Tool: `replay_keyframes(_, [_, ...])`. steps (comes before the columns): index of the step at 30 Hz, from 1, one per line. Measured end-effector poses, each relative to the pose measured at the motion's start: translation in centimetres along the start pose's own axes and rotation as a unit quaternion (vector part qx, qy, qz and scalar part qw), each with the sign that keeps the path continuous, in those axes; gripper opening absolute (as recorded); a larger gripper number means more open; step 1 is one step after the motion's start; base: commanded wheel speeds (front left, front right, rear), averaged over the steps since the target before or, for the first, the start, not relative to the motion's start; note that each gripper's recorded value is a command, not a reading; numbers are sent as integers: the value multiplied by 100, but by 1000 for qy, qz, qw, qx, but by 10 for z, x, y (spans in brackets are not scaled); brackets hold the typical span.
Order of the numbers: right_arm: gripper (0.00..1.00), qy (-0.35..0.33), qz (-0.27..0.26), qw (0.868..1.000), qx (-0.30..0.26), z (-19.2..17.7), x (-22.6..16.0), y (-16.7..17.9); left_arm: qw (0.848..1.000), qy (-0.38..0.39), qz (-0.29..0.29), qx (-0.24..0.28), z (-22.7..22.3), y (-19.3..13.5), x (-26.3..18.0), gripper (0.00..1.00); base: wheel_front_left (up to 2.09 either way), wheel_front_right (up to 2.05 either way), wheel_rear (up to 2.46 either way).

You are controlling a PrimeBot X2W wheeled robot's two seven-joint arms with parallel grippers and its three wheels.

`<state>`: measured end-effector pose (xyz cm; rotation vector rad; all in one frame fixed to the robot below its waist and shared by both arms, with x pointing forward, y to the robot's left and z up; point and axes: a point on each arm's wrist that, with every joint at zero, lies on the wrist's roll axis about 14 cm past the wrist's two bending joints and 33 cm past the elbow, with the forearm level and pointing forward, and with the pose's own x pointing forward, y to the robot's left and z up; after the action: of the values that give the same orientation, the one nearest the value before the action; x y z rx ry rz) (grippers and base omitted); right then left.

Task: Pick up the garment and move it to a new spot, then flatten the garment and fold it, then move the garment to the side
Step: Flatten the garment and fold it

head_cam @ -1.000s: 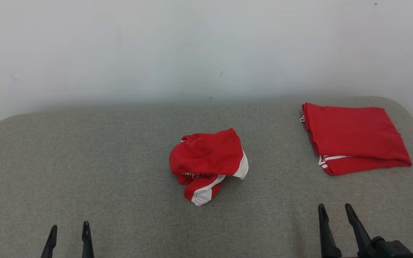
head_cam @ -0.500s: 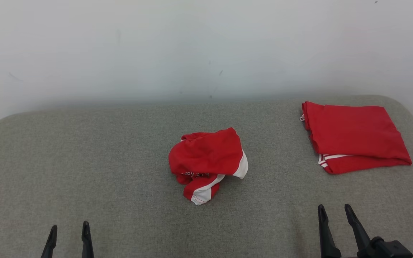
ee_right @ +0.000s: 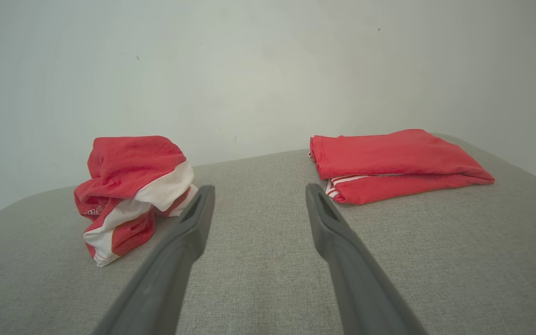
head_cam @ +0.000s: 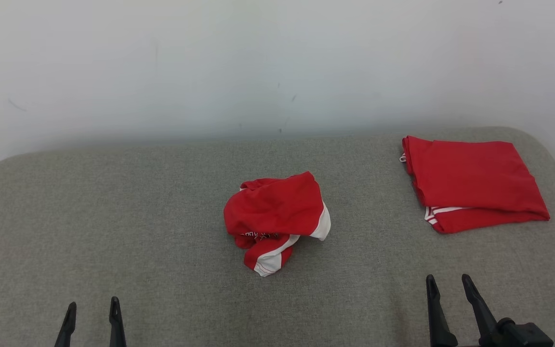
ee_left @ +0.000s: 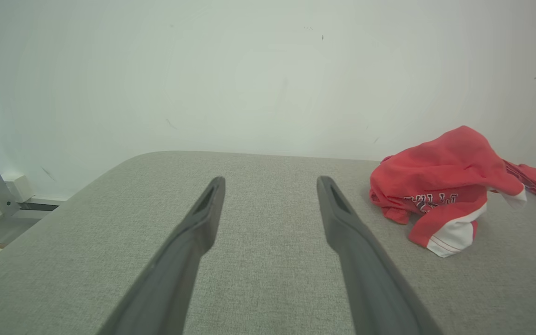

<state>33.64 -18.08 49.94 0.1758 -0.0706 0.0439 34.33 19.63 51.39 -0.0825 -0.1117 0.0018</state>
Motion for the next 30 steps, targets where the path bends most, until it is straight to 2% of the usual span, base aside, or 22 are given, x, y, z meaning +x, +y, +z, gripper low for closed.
replay_keyframes(17, [100, 4, -7, 1000, 0, -2, -2, -4, 1000, 1, -15, -4, -1, -10, 6, 100, 0, 0, 0])
replay_keyframes(23, [100, 3, -7, 1000, 1, -2, -1, -3, 998, -23, -63, -10, 13, -40, 32, 100, 0, 0, 0])
replay_keyframes(30, [100, 1, -27, 1000, 7, 0, -2, -15, 986, -57, -156, -12, 35, -101, 76, 100, 0, 0, 0])
